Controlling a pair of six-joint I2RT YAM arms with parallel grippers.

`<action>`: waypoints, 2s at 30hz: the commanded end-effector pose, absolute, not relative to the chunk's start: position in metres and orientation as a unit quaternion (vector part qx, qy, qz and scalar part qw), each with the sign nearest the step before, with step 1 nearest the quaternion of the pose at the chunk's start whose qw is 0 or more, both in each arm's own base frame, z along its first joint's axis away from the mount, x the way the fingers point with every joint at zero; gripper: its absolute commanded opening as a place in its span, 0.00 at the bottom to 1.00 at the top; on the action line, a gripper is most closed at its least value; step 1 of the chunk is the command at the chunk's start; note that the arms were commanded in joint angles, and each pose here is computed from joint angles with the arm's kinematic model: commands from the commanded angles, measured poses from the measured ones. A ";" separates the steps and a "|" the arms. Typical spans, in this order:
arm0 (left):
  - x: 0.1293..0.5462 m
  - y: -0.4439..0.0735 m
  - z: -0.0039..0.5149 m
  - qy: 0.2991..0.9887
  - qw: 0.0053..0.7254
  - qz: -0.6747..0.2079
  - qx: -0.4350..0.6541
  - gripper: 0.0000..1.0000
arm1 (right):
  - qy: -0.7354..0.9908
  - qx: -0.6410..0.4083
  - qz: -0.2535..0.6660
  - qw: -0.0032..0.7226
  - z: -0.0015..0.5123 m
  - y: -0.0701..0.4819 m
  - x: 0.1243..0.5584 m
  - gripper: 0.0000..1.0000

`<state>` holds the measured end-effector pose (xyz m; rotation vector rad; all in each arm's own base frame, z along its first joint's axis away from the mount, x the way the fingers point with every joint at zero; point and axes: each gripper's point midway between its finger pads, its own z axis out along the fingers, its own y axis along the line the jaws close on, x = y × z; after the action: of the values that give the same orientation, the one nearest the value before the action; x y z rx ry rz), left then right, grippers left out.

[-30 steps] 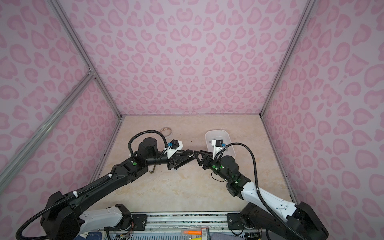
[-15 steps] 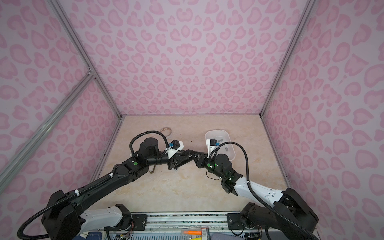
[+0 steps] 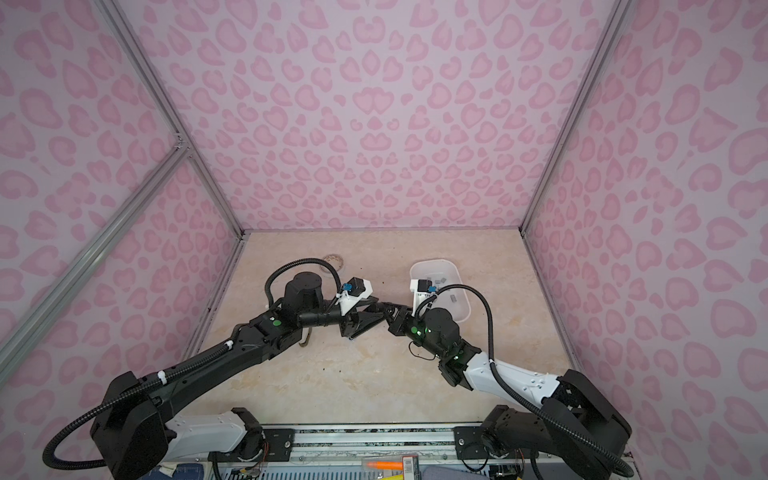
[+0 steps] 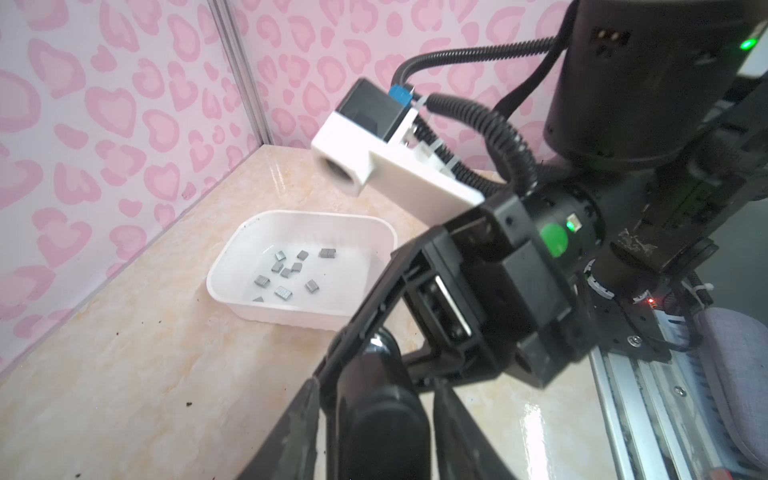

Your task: Load the staples into the stapler

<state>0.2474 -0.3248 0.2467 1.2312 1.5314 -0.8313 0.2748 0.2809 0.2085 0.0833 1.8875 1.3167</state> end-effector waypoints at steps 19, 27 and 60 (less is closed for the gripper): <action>0.248 -0.329 0.240 0.630 0.475 -0.339 0.513 0.48 | 0.730 0.031 0.529 0.432 0.226 0.278 0.274 0.00; 0.247 -0.330 0.248 0.622 0.480 -0.344 0.514 0.04 | 0.741 0.036 0.511 0.435 0.217 0.273 0.276 0.00; 0.248 -0.316 0.230 0.646 0.454 -0.332 0.516 0.04 | 0.752 -0.140 0.347 0.543 0.211 0.217 0.249 0.55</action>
<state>0.2489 -0.3109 0.2208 1.2452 1.6530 -0.8044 0.2599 0.2122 0.2111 -0.1601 1.8195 0.8694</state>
